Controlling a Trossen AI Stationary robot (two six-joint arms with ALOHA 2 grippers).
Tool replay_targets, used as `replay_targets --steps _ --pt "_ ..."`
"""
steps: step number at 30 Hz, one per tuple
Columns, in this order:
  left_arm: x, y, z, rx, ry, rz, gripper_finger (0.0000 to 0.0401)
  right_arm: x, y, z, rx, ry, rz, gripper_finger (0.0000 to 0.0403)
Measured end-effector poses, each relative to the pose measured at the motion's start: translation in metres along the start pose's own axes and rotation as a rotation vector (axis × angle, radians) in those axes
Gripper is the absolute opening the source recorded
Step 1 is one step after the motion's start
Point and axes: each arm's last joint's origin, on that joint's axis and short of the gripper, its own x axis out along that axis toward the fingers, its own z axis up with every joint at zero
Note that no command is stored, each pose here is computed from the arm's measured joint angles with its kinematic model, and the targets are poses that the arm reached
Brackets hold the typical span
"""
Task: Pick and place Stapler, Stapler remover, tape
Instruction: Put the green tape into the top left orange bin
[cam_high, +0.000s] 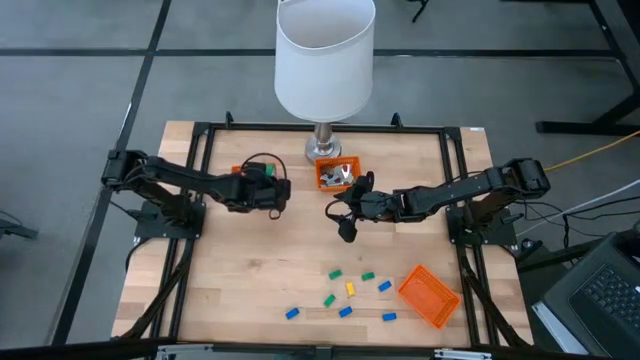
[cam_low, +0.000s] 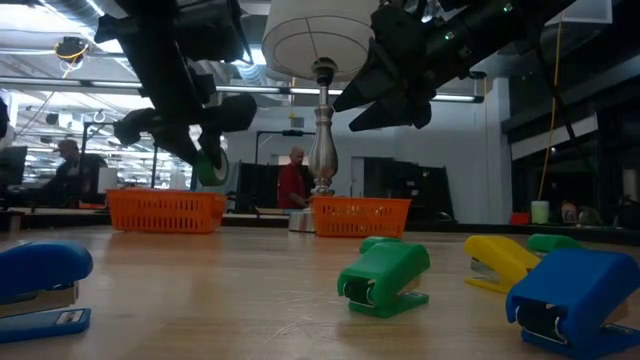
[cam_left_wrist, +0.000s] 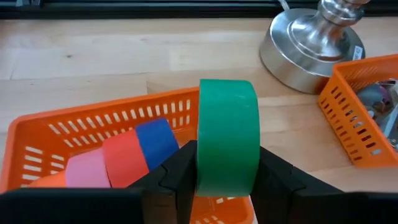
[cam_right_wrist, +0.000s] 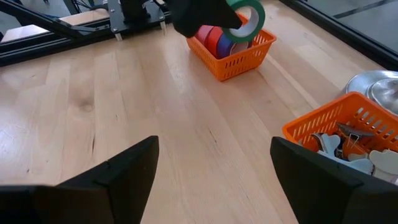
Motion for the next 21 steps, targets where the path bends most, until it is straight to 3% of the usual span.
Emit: replay_targets --steps 8,21 --pt "0.013 -0.002 -0.011 -0.014 0.004 0.054 0.012 0.0 0.0 0.0 0.0 0.0 0.0 0.0313" --pt "0.018 0.0 -0.007 -0.011 0.055 0.071 0.0141 0.0 0.0 0.0 0.0 0.0 0.0 0.0313"
